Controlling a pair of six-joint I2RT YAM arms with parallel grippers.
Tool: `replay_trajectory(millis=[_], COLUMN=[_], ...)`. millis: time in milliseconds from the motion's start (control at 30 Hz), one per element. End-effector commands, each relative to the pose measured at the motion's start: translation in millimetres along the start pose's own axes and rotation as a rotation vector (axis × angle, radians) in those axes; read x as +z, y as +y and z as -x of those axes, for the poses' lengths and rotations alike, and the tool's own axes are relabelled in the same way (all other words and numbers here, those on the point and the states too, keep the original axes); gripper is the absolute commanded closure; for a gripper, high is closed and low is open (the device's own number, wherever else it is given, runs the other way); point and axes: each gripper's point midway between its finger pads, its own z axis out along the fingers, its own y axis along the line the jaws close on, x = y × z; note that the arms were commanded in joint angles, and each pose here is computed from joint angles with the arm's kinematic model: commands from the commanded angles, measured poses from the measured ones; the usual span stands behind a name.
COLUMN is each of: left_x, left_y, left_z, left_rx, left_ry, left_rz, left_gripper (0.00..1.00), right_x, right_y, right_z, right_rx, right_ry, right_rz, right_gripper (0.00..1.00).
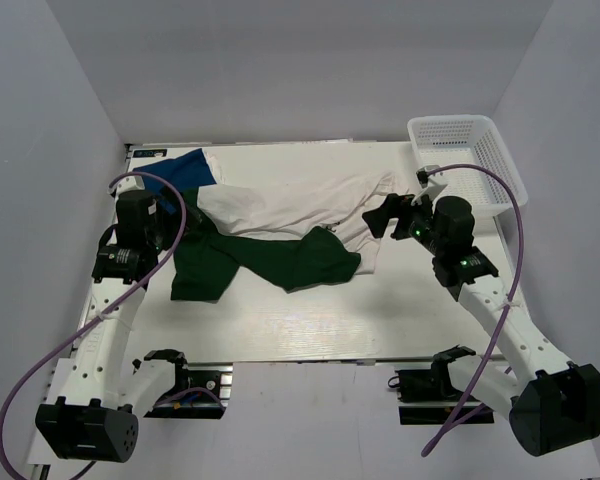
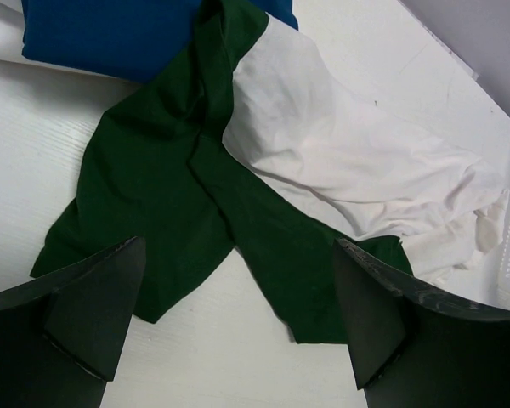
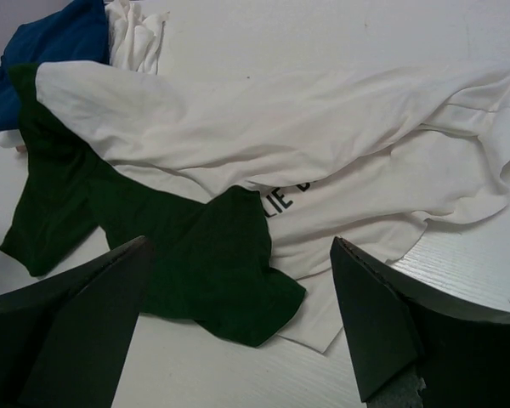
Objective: Fold and stack the t-shirts
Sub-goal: Flatten out the tshirt
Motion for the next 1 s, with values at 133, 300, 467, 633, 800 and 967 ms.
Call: replay_trajectory(millis=[133,300,467,633,800,967], left_x=[-11,-5,10,30,44,46], left_y=[-2,9,15,21,21,16], left_z=[10,0,-8,-17,-18,-19], left_rx=[-0.012,0.003,0.015,0.023,0.027,0.026], left_ry=[-0.03,-0.014,-0.001,0.038,0.061,0.074], left_rz=[0.0,0.035,0.056,0.095,0.113,0.098], left_gripper=[0.0,0.0,0.0,0.0,0.0,0.0], right_x=[-5,-2,7,39,79,137], right_y=[9,14,28,42,76,84], right_z=[10,11,4,-51,-70,-111], right_rx=[-0.02,-0.05,-0.111,-0.14,-0.248,-0.365], right_ry=[-0.077,-0.073,0.001,0.273,0.325,0.453], right_rz=[0.046,0.084,0.161,0.198,0.263,0.255], right_gripper=[0.1,0.1,0.1,0.1,0.1,0.1])
